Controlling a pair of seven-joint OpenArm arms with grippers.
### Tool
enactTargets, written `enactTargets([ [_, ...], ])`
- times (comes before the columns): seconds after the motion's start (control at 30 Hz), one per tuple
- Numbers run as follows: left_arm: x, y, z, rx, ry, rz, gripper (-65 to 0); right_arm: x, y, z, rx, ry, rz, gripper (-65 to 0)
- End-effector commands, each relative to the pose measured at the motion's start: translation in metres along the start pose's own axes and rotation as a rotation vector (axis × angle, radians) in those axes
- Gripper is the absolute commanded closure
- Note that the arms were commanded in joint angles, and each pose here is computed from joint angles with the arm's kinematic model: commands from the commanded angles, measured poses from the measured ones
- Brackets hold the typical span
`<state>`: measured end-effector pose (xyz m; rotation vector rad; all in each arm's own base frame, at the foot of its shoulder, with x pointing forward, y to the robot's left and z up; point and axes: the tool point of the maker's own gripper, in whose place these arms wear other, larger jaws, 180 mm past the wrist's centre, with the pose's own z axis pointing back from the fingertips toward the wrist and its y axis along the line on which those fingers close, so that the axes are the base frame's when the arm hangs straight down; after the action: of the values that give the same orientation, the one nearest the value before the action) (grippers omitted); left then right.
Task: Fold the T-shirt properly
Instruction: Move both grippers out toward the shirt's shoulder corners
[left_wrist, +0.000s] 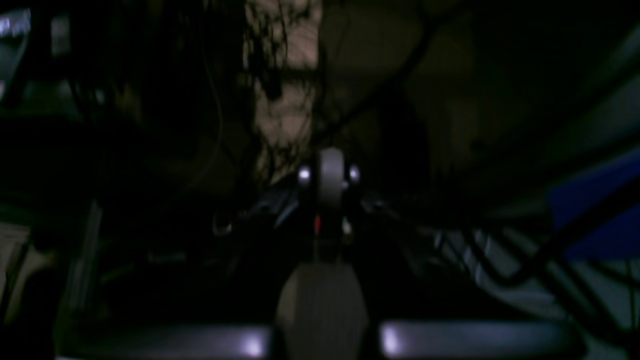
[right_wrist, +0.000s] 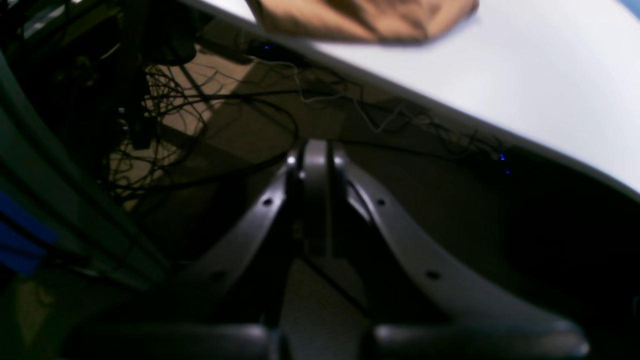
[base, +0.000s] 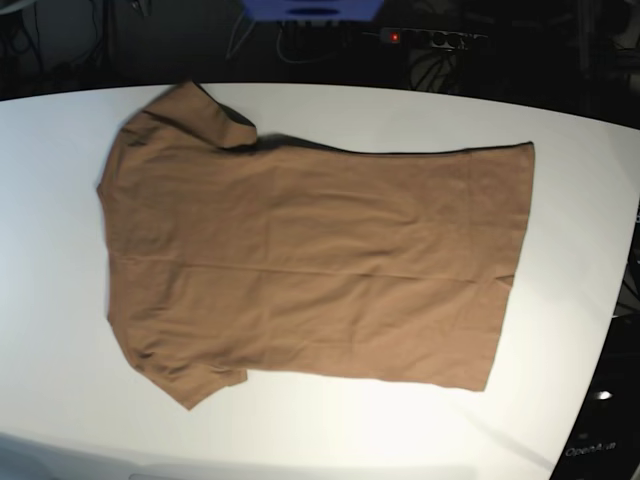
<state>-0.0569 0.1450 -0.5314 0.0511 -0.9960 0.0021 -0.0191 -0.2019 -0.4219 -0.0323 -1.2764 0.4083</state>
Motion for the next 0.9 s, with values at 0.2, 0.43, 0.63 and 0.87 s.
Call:
enactTargets([
  [0.2, 0.074, 0.011, 0.016, -0.013, -0.219, -0.003, -1.1, 0.033, -0.007, -0.038, -0.022, -0.007, 0.025, -0.9],
  [0.43, 0.133, 0.035, -0.007, -0.005, -0.205, 0.025, -1.1, 0.056, -0.014, -0.075, -0.058, 0.059, 0.034, -0.9],
  [0.63, 0.168, 0.062, -0.02, 0.005, -0.181, 0.093, -1.1, 0.074, -0.023, -0.093, -0.078, 0.076, 0.049, -1.0],
  [0.87, 0.192, 0.08, -0.037, 0.007, -0.131, 0.121, -1.1, 0.089, -0.035, -0.118, -0.103, 0.135, 0.055, -7.7],
])
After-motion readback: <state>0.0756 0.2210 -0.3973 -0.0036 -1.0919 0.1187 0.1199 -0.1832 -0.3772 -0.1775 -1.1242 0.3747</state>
